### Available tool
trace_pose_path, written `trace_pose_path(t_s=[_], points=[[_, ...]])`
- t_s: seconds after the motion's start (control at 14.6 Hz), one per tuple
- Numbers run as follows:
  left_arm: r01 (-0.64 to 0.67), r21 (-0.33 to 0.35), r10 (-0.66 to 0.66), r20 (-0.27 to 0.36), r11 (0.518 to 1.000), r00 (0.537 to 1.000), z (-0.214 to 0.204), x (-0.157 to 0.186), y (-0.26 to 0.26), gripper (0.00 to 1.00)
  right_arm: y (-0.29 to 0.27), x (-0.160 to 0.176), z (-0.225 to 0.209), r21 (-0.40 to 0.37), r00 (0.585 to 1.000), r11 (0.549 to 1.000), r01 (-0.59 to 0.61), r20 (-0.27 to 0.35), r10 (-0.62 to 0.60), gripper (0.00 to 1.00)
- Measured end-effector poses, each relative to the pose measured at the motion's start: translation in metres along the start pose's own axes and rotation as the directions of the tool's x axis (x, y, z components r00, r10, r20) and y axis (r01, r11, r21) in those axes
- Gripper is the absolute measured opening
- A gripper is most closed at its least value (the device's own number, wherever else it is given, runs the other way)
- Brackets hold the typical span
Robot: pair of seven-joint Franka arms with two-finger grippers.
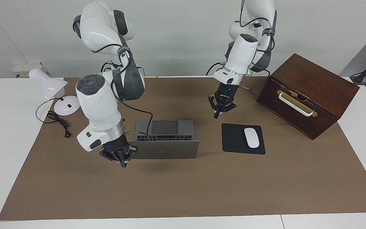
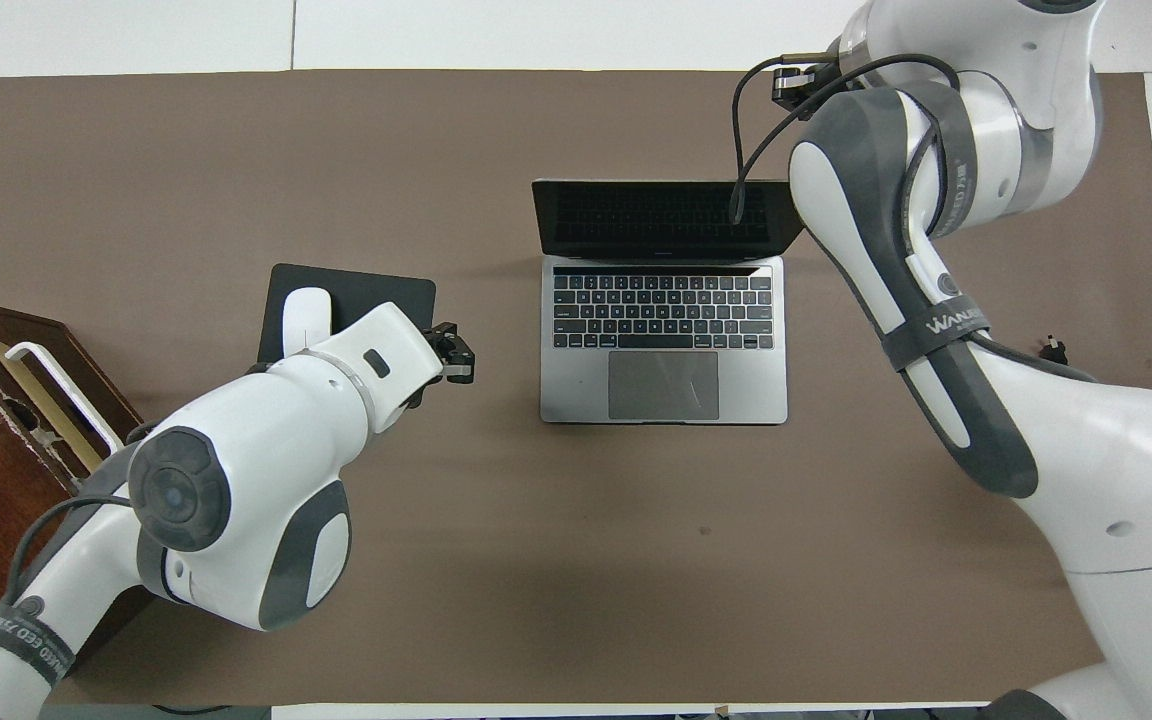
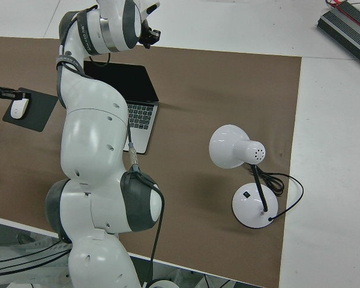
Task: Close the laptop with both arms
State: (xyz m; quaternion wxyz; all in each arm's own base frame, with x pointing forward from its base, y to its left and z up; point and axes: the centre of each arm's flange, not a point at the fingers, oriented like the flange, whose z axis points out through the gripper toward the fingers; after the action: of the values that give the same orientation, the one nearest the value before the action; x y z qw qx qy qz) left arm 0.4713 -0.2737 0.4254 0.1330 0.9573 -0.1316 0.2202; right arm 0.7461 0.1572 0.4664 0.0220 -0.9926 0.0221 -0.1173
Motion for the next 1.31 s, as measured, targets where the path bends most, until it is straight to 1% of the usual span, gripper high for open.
trace_pose_path(t_s=[0.27,0.41,0.62,0.76,1.17,1.31], points=[[-0.041,-0.016,0.041,-0.047,0.999,0.998,0.026,-0.014,0.021,0.01,-0.031,-0.015,0.006,0.005,0.997,0.998,0.07,0.024,-0.07,0.01],[-0.064,-0.019,0.063,-0.049,0.998,0.997,0.038,-0.023,0.029,0.01,-0.047,-0.028,0.008,0.005,0.993,0.994,0.113,0.043,-0.113,0.01],[-0.093,-0.015,0.092,-0.063,0.996,0.994,0.044,-0.03,0.027,0.01,-0.044,-0.042,0.015,0.002,0.982,0.985,0.17,0.083,-0.169,0.01],[-0.108,-0.011,0.107,-0.084,0.994,0.991,0.052,-0.039,0.026,0.01,-0.042,-0.048,0.017,0.0,0.979,0.984,0.179,0.099,-0.178,0.01],[-0.141,-0.01,0.138,-0.133,0.99,0.981,0.086,-0.058,0.035,0.01,-0.041,-0.054,0.017,-0.001,0.978,0.983,0.181,0.109,-0.18,0.01],[-0.155,-0.012,0.151,-0.161,0.988,0.975,0.096,-0.065,0.04,0.01,-0.041,-0.055,0.019,-0.001,0.977,0.983,0.181,0.112,-0.18,0.01]])
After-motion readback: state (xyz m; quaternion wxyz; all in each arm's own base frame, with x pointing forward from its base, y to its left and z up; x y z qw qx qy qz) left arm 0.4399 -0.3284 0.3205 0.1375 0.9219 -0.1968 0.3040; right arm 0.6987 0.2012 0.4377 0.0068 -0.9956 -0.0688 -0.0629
